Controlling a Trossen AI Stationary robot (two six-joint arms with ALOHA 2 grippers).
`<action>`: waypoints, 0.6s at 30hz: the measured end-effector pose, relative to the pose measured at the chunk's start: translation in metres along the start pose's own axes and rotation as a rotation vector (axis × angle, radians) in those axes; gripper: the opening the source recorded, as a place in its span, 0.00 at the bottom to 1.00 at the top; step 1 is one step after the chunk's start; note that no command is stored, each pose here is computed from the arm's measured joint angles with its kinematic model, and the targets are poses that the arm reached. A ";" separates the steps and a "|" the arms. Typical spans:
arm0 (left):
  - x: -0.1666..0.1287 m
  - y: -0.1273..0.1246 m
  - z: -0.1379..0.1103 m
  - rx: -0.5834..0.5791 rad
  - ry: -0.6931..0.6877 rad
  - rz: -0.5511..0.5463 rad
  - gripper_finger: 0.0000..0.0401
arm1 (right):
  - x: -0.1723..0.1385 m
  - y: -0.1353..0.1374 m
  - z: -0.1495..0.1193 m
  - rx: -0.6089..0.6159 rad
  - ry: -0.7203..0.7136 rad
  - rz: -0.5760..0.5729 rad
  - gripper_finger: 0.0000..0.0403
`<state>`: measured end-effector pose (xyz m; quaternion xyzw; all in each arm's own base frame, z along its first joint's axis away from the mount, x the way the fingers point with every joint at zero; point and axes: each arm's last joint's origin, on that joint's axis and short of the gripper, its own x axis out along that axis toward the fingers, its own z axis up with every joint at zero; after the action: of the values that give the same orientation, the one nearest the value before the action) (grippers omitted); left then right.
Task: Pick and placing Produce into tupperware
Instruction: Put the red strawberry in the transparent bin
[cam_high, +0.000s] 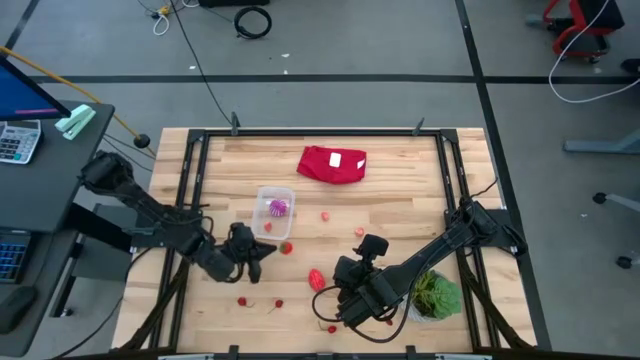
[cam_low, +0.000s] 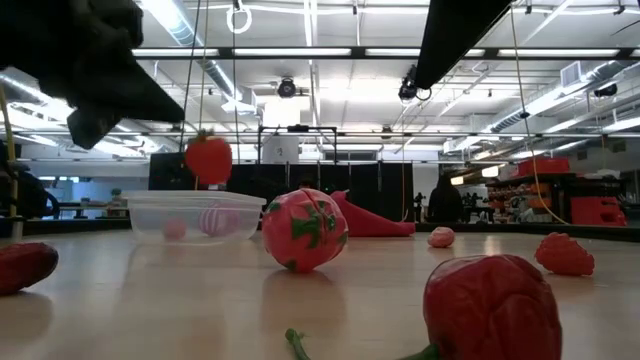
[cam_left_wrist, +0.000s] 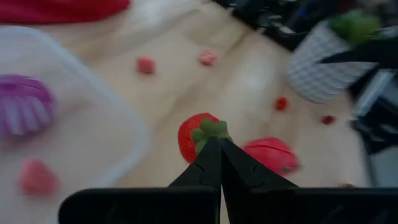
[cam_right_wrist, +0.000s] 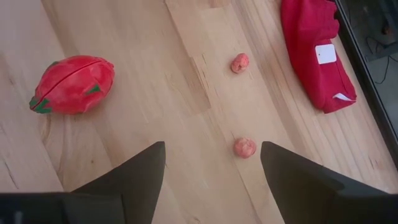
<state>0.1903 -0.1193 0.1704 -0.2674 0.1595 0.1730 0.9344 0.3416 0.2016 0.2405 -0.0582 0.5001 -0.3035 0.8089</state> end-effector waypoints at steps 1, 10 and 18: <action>0.002 0.003 0.001 0.007 0.001 0.023 0.01 | 0.000 0.000 0.000 0.000 0.000 0.000 0.68; 0.014 0.016 0.010 0.032 -0.015 0.116 0.01 | 0.000 0.000 0.000 0.000 0.000 0.000 0.68; 0.016 0.019 0.014 0.043 -0.072 0.169 0.01 | 0.000 0.000 0.000 0.000 0.000 0.000 0.68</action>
<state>0.1998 -0.0924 0.1669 -0.2263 0.1513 0.2571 0.9273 0.3416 0.2015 0.2404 -0.0583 0.5002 -0.3036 0.8088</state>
